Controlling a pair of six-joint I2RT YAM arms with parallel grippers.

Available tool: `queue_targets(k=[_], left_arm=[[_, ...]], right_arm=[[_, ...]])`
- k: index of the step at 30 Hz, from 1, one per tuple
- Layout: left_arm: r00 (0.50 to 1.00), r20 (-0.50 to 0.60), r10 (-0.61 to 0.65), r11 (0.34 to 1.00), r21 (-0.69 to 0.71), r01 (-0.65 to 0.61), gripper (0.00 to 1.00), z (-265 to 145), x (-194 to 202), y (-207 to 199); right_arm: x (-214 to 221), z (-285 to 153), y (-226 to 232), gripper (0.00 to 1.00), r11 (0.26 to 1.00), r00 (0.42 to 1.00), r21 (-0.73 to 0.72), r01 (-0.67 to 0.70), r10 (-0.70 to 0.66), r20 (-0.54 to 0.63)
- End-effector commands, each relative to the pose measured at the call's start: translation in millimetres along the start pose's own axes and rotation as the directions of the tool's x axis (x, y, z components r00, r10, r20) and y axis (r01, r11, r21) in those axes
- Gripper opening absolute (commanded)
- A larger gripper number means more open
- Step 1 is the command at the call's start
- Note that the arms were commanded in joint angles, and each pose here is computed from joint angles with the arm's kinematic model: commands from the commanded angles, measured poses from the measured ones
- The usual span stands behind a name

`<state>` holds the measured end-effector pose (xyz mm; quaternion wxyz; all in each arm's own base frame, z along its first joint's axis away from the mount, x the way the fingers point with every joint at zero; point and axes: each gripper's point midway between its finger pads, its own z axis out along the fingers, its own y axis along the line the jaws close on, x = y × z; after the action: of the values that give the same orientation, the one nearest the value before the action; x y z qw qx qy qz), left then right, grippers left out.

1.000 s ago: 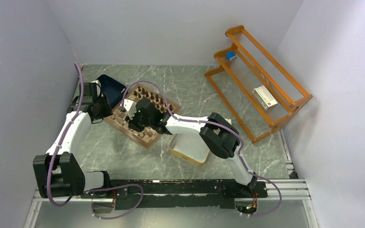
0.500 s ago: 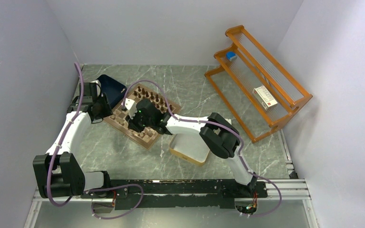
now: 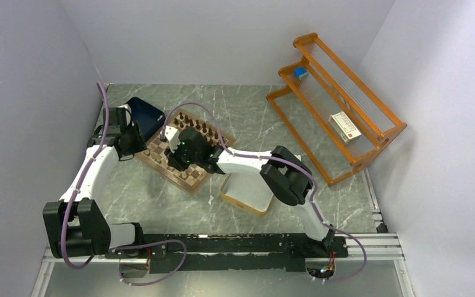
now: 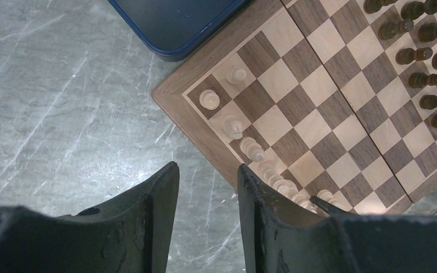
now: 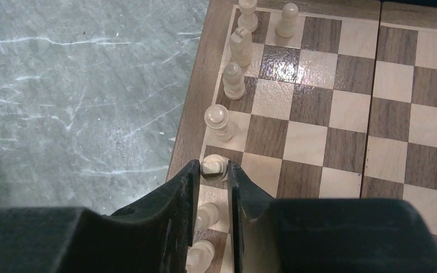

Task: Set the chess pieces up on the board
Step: Adjust the chess piece on the chessboard.

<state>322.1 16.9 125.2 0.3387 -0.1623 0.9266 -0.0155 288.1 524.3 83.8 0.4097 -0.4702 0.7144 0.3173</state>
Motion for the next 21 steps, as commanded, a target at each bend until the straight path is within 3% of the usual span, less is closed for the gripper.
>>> queue_targets(k=[1,13,18,19,20,21], left_arm=[[0.998,0.057,-0.001,1.000,-0.008,0.001,0.47,-5.1,-13.2,3.4],[0.998,0.059,-0.001,1.000,-0.007,0.002,0.47,-6.0,-12.7,3.6],[0.997,0.083,-0.004,0.999,0.041,0.000,0.48,-13.0,-19.8,-5.5],[0.995,0.100,0.000,0.998,0.069,-0.007,0.53,-17.1,-23.4,-10.4],[0.993,0.121,0.001,0.995,0.102,-0.013,0.79,-22.3,-26.8,-16.0],[0.990,0.142,0.001,0.992,0.127,-0.019,0.97,-27.3,-29.7,-20.1]], right_arm=[[-6.2,-4.8,-1.8,0.30,1.000,1.000,-0.003,-0.022,0.022,0.011],[-12.8,-7.8,0.6,0.34,0.995,0.995,-0.045,-0.090,0.091,0.028],[-38.4,-28.1,-6.5,0.46,0.989,0.987,-0.052,-0.141,0.145,0.074],[-45.6,-34.5,-8.4,0.49,0.987,0.984,-0.052,-0.150,0.154,0.085],[-51.4,-40.7,-9.6,0.50,0.987,0.983,-0.055,-0.152,0.156,0.093],[-57.0,-47.8,-11.1,0.52,0.987,0.982,-0.055,-0.150,0.155,0.103]])
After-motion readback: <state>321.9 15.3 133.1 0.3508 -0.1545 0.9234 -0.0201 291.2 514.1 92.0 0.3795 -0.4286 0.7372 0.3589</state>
